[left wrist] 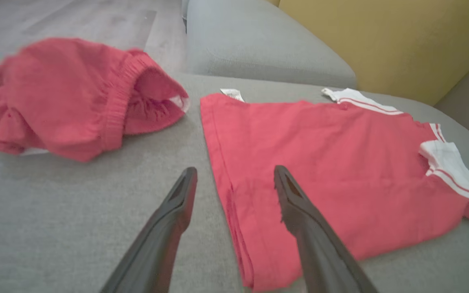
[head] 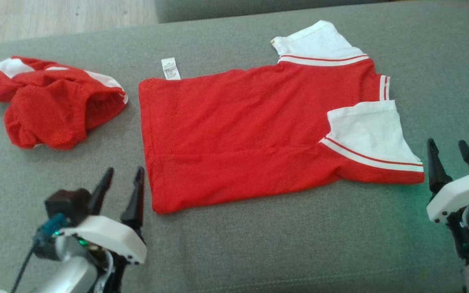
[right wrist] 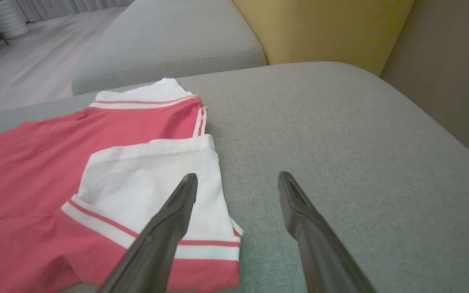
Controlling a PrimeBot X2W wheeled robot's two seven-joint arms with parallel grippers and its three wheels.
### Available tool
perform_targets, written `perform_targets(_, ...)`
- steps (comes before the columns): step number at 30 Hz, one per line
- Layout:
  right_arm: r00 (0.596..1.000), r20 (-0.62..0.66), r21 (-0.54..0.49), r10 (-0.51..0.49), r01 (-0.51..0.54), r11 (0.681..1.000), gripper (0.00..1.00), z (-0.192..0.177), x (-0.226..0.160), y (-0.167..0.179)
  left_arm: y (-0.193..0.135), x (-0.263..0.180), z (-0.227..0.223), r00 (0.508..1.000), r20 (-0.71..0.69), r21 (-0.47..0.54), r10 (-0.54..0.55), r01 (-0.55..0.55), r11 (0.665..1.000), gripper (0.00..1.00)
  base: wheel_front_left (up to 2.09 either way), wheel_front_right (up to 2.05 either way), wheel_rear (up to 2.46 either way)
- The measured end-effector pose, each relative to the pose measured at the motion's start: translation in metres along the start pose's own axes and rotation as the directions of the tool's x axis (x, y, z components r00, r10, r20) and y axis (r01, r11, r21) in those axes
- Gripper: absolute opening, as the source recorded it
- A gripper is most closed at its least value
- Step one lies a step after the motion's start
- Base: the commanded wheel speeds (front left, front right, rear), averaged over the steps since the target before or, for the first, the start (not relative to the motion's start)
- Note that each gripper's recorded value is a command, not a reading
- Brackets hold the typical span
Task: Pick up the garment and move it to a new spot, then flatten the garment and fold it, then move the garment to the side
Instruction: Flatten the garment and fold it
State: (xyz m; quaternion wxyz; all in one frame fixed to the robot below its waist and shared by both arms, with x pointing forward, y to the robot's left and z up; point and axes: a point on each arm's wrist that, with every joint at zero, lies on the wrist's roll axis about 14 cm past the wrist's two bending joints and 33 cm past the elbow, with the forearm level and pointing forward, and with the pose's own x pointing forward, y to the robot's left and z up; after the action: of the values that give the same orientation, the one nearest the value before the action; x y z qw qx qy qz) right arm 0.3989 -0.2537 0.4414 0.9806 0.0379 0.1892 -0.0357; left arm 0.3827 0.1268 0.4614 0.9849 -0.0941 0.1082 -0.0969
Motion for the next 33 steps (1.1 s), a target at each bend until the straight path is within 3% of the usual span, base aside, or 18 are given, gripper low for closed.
perform_targets(4, 0.991, -0.136, 0.008, -0.018, 0.019, 1.000, 1.00, -0.028, 0.006, -0.003, -0.004, -0.001, -0.032, 0.996, -0.089, -0.018, -0.023, 0.021, 1.000, 1.00, 0.00, 0.00, 0.00)
perform_targets(10, 0.937, -0.350, 0.034, -0.005, 0.018, 0.999, 1.00, -0.069, 0.014, 0.001, -0.003, 0.007, -0.060, 0.980, -0.196, -0.016, -0.041, 0.038, 0.999, 1.00, 0.00, 0.00, 0.00)
perform_targets(19, 0.896, -0.442, 0.081, 0.043, -0.008, 0.997, 1.00, -0.077, 0.029, 0.015, -0.009, 0.018, -0.081, 0.944, -0.322, -0.048, -0.072, 0.060, 0.997, 1.00, 0.00, 0.00, 0.00)
perform_targets(31, 0.881, -0.464, 0.119, 0.086, -0.034, 0.992, 1.00, -0.078, 0.024, 0.025, -0.024, 0.010, -0.096, 0.880, -0.463, -0.143, -0.106, 0.044, 0.989, 1.00, 0.00, 0.00, 0.00)
perform_targets(32, 0.881, -0.463, 0.124, 0.091, -0.036, 0.992, 0.98, -0.078, 0.024, 0.026, -0.025, 0.009, -0.096, 0.876, -0.471, -0.150, -0.108, 0.041, 0.988, 1.00, 0.00, 0.00, 0.00)
perform_targets(33, 0.881, -0.464, 0.126, 0.094, -0.040, 0.991, 0.87, -0.078, 0.024, 0.027, -0.027, 0.009, -0.095, 0.871, -0.479, -0.156, -0.111, 0.041, 0.987, 1.00, 0.00, 0.00, 0.00)
